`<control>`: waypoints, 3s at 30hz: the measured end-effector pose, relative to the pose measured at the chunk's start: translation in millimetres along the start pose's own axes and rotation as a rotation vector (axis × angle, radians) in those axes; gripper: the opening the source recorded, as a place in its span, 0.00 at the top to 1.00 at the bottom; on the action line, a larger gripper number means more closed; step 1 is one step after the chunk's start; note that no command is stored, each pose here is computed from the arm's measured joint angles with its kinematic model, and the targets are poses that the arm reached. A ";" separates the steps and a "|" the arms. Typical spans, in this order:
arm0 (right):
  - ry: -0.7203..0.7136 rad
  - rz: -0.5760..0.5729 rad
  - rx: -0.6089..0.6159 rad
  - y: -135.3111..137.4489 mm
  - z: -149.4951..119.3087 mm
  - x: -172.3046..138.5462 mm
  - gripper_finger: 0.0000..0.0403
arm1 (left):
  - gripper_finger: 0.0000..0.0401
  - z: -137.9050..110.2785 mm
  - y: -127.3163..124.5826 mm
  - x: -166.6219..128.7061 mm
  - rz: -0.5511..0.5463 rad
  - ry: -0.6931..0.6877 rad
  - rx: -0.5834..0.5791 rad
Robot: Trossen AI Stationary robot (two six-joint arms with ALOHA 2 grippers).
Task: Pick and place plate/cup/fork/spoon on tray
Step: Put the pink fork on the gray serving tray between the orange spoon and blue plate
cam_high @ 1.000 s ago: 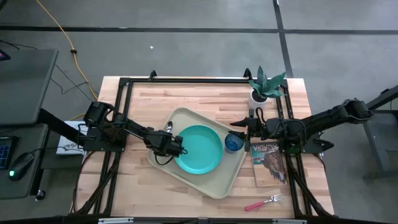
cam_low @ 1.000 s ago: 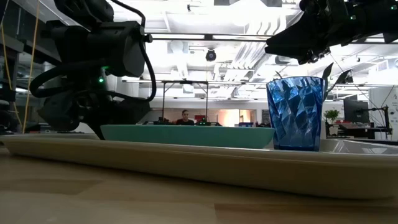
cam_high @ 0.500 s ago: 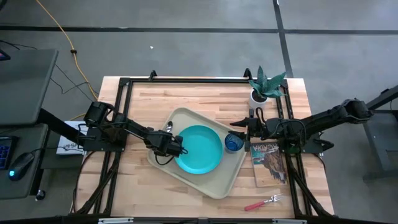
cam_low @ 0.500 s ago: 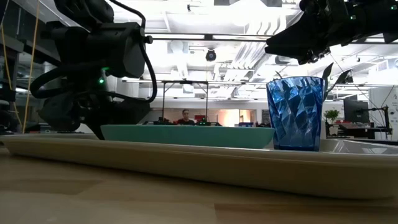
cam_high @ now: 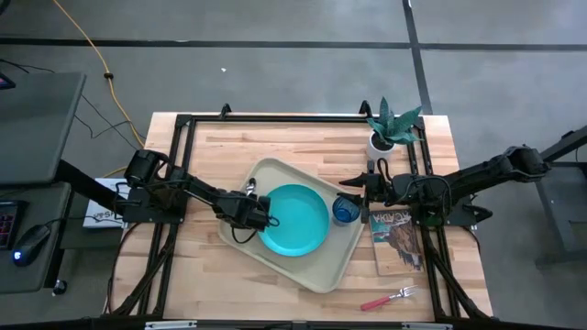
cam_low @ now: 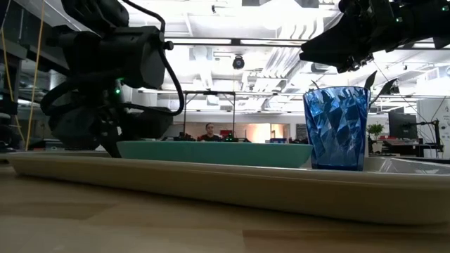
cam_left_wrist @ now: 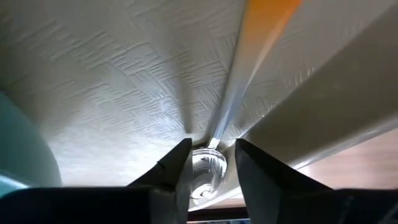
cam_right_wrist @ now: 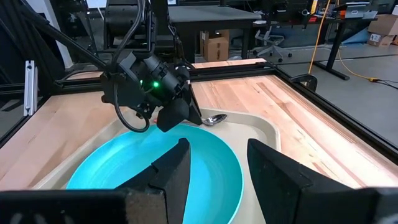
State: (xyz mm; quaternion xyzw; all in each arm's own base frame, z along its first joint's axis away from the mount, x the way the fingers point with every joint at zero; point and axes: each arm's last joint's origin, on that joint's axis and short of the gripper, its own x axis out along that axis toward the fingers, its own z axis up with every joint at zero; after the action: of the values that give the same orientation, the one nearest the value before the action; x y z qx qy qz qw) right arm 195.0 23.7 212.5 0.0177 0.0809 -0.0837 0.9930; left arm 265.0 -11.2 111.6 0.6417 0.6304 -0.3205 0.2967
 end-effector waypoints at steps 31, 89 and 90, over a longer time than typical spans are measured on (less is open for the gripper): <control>-0.010 0.001 0.003 0.1 1.0 0.0 0.63 | 0.68 -74.5 2.9 -99.1 0.072 -0.231 -1.134; 1.076 0.001 0.219 194.5 64.0 -31.7 0.63 | 0.68 -109.6 -90.3 -48.9 0.968 -1.859 -1.640; 1.125 -0.008 0.222 199.7 55.8 -34.2 0.63 | 0.68 -109.6 -90.3 -48.9 0.969 -1.859 -1.640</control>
State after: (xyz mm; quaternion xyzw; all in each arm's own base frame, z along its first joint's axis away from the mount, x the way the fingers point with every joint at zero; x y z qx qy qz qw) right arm 204.3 223.4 277.5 0.1635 0.5878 -0.0733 0.7889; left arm 178.8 47.2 220.0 -0.0198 -0.0866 -0.0293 0.9956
